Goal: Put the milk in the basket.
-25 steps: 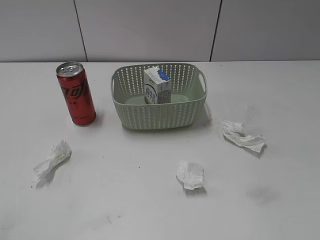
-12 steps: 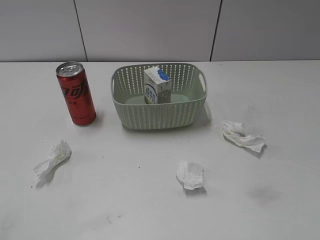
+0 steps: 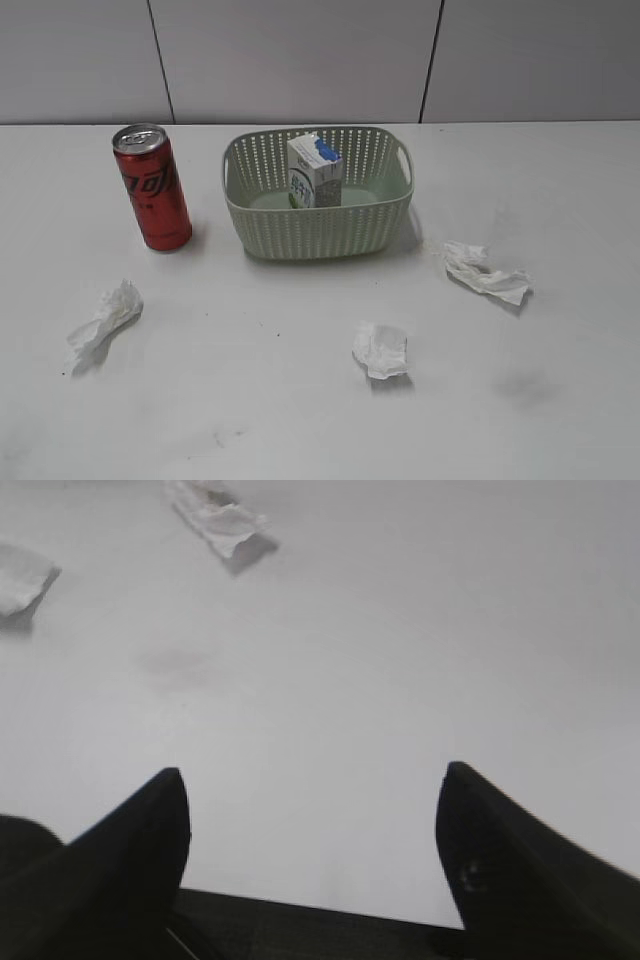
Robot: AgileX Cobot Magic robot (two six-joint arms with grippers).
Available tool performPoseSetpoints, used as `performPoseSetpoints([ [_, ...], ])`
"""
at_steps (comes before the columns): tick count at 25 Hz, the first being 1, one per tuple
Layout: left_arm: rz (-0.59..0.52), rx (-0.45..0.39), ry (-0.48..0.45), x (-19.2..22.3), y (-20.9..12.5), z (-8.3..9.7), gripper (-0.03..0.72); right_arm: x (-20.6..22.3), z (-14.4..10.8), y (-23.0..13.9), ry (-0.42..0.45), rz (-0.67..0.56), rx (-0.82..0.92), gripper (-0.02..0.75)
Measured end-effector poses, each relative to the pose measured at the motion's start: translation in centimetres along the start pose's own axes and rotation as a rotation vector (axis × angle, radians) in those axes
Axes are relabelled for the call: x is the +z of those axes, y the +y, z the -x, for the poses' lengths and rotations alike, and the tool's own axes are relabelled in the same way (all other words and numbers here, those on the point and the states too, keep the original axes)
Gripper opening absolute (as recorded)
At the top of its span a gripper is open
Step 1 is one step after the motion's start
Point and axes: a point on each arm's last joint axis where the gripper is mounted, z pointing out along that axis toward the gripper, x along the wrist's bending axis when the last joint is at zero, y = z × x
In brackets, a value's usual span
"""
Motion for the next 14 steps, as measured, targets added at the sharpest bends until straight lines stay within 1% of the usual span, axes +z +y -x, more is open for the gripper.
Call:
performPoseSetpoints([
  [4,0.0,0.0,0.0,0.0,0.0,0.0,0.238,-1.4,0.6,-0.9,-0.122,0.081,0.122,0.594],
  [7,0.0,0.0,0.0,0.0,0.0,0.0,0.238,-2.6,0.7,-1.8,-0.194,0.154,0.182,0.594],
  [10,0.0,0.0,0.0,0.0,0.0,0.0,0.238,-3.3,0.6,-2.4,-0.226,0.208,0.211,0.594],
  [14,0.0,0.0,0.0,0.0,0.0,0.0,0.238,-4.0,0.4,-3.0,-0.232,0.268,0.219,0.594],
])
